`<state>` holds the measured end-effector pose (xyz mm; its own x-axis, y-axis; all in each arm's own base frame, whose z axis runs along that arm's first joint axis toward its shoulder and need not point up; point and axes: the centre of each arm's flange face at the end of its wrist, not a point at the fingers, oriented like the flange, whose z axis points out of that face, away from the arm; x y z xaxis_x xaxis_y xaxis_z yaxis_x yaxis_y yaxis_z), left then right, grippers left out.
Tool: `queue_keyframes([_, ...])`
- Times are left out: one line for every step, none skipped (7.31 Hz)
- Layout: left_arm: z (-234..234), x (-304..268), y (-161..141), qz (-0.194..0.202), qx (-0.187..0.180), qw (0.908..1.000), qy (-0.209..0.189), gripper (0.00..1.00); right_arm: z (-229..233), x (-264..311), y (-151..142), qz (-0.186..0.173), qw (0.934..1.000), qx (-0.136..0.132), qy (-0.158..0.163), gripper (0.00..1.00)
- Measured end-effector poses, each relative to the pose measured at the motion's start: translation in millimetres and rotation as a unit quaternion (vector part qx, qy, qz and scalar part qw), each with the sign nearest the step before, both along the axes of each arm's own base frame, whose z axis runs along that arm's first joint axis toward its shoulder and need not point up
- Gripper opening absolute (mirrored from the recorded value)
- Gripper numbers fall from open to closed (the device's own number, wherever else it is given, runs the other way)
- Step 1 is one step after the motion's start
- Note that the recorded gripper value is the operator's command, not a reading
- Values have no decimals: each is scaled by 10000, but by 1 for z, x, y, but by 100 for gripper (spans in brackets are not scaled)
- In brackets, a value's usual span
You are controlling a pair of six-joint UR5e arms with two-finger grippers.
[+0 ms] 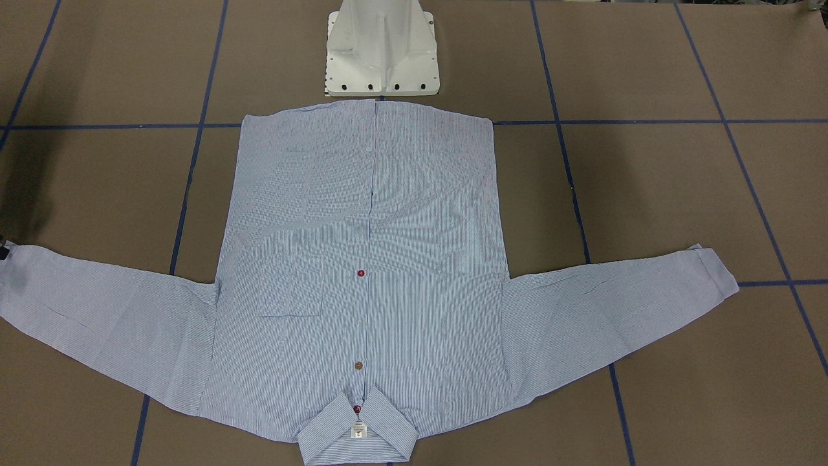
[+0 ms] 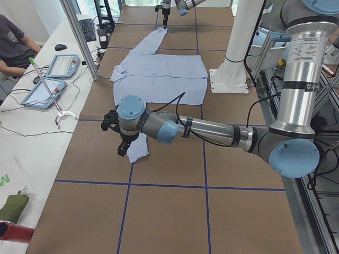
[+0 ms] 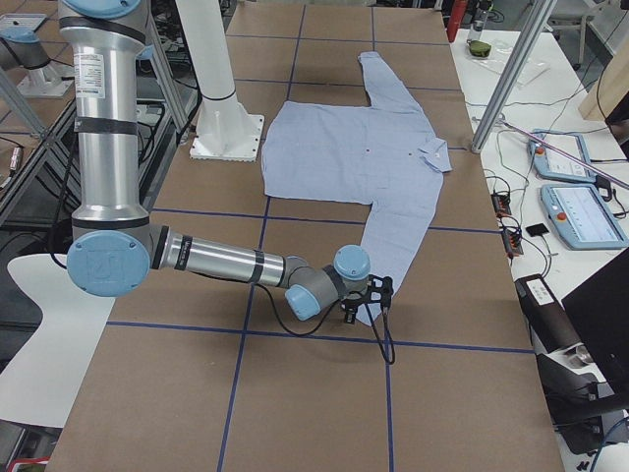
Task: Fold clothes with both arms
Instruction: 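Lower the right gripper to the cuff of the sleeve nearest it and grasp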
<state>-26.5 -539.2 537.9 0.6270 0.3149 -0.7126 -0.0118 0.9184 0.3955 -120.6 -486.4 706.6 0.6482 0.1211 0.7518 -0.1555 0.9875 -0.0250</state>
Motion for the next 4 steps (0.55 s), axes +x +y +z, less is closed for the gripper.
queue_keyframes([0,0,0,-1,-2,10000,0,100,0,-4,0,-28,10000,9,16,56])
queue_keyframes([0,0,0,-1,-2,10000,0,100,0,-8,1,-62,10000,11,32,55])
queue_keyframes([0,0,0,-1,1,10000,0,100,0,-11,2,-85,10000,9,41,53])
queue_keyframes([0,0,0,0,5,10000,1,100,0,-11,3,-101,9999,13,37,52])
